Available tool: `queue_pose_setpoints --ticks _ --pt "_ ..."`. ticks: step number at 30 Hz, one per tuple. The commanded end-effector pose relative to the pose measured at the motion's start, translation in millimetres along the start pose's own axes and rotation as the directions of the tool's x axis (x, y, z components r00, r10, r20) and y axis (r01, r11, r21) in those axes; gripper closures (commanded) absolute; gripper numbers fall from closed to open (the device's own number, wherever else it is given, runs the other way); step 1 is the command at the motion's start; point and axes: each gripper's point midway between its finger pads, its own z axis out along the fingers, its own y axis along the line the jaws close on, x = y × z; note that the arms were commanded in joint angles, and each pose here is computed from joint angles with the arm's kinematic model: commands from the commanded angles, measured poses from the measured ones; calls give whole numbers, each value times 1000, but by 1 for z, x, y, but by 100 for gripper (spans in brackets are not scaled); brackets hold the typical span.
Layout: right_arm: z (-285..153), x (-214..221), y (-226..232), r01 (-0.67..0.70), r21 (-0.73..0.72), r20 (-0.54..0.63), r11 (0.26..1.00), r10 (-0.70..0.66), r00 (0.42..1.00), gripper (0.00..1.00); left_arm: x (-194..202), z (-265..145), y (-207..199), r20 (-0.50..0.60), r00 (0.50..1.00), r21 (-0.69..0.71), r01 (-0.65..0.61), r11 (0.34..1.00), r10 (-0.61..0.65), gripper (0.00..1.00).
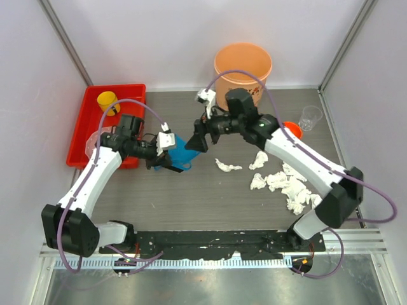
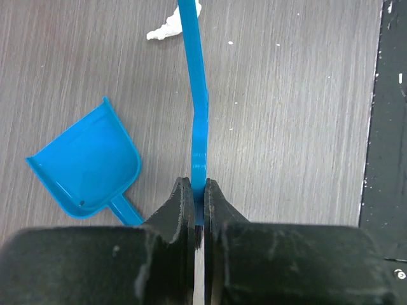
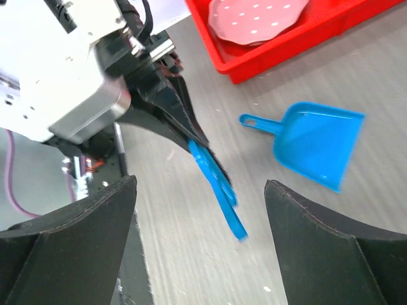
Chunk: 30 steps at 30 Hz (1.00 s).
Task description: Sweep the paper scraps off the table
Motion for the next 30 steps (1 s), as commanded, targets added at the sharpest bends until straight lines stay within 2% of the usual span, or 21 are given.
queue_pose_setpoints --ticks 1,4,6,9,22,30 --pt "-45 2 -1 250 104 -69 963 -244 967 13 -26 -9 -18 94 995 35 21 999 -24 100" --pt "-55 32 -11 281 129 -167 951 -258 951 13 -32 -13 -29 113 993 76 12 997 -20 100" --pt "-54 45 -13 283 123 -187 951 -258 948 13 -33 -14 -35 118 993 102 7 995 -20 100" --pt "-49 44 -11 295 98 -156 950 -278 948 14 -35 -15 -39 126 992 117 1 993 -16 100" --pt "-11 54 3 227 -82 -151 970 -237 960 46 -40 -18 -40 137 990 120 5 993 -22 100" --pt "-7 50 17 256 -126 -120 959 -271 955 51 -41 -17 -39 138 990 120 5 993 -22 100"
